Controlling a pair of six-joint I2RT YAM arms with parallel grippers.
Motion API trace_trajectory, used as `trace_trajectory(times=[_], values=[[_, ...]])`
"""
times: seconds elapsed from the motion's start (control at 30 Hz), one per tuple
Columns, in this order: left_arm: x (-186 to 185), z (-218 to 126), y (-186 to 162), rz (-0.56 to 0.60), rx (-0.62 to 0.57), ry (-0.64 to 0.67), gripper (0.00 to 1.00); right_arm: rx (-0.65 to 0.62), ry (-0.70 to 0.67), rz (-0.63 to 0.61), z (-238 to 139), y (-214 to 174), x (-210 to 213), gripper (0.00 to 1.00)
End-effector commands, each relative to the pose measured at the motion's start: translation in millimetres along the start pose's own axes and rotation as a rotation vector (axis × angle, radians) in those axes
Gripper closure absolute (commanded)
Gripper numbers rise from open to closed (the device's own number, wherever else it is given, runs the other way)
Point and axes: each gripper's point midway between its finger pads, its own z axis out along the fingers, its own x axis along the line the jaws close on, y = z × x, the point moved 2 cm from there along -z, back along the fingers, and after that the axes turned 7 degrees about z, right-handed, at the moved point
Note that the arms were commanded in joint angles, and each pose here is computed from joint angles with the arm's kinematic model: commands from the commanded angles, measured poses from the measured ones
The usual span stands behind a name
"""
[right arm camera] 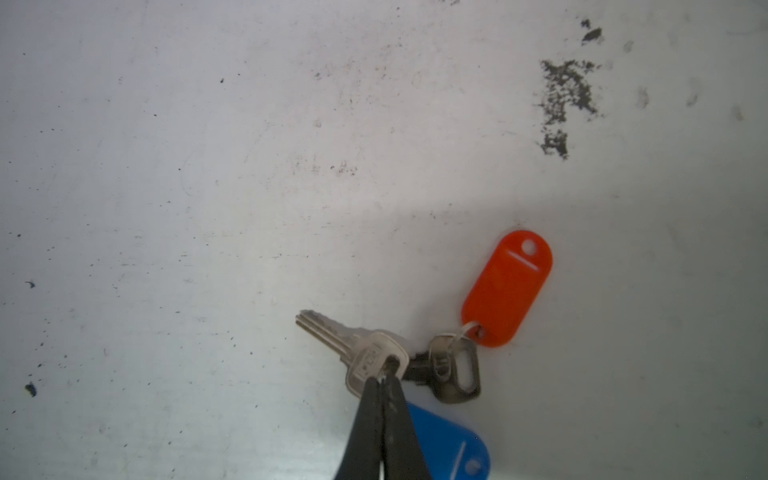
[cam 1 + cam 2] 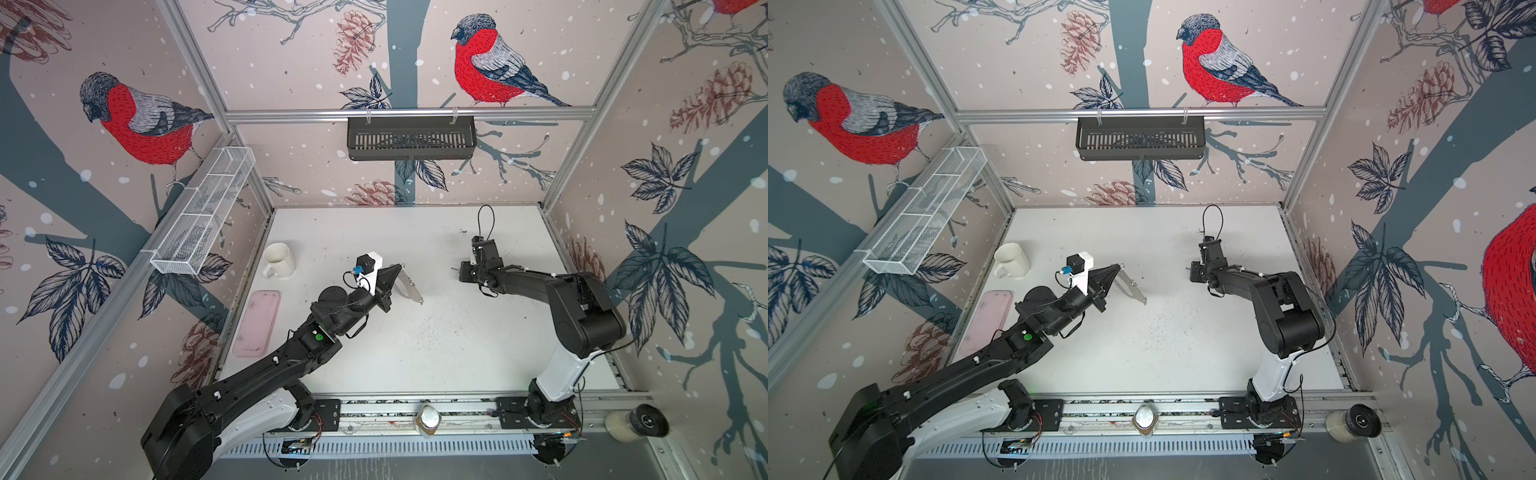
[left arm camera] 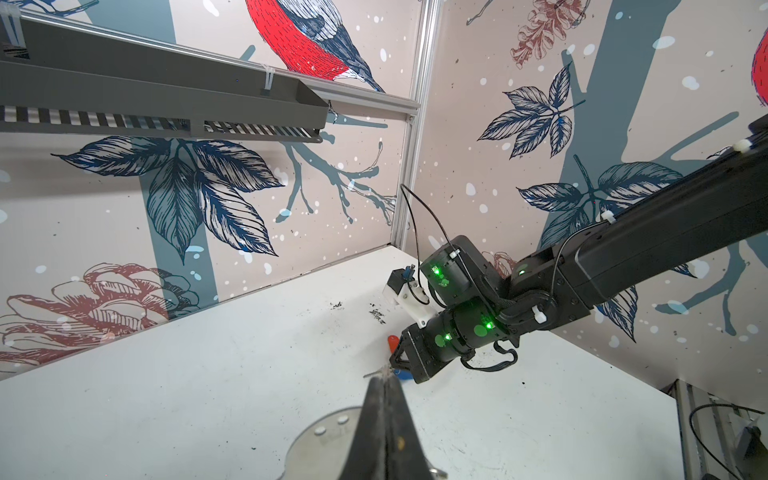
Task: Put the keys on the keyring
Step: 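Lower the right gripper and grasp the blue-tagged key, then lift the blue-tagged key with the right gripper toward the plate in the left gripper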
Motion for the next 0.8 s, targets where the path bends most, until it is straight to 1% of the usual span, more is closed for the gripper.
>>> trace_trajectory(times=[0.0,0.27,0.5,0.77], values=[[-1,-1,9,0.006,-0.036,-0.005,1.0,-0.014,0.039,-0.012,-11,5,9,1.0],[-2,0,11,0.015,-0.039,-0.013,1.0,-0.076,0.197,-0.074,-54,19,40,1.0],[-11,2,17,0.029,-0.048,-0.071,1.0,-0.183,0.422,-0.222,-114,27,88,1.0],[-24,6,17,0.054,-0.043,-0.161,1.0,-0.28,0.682,-0.36,-184,26,130,1.0]])
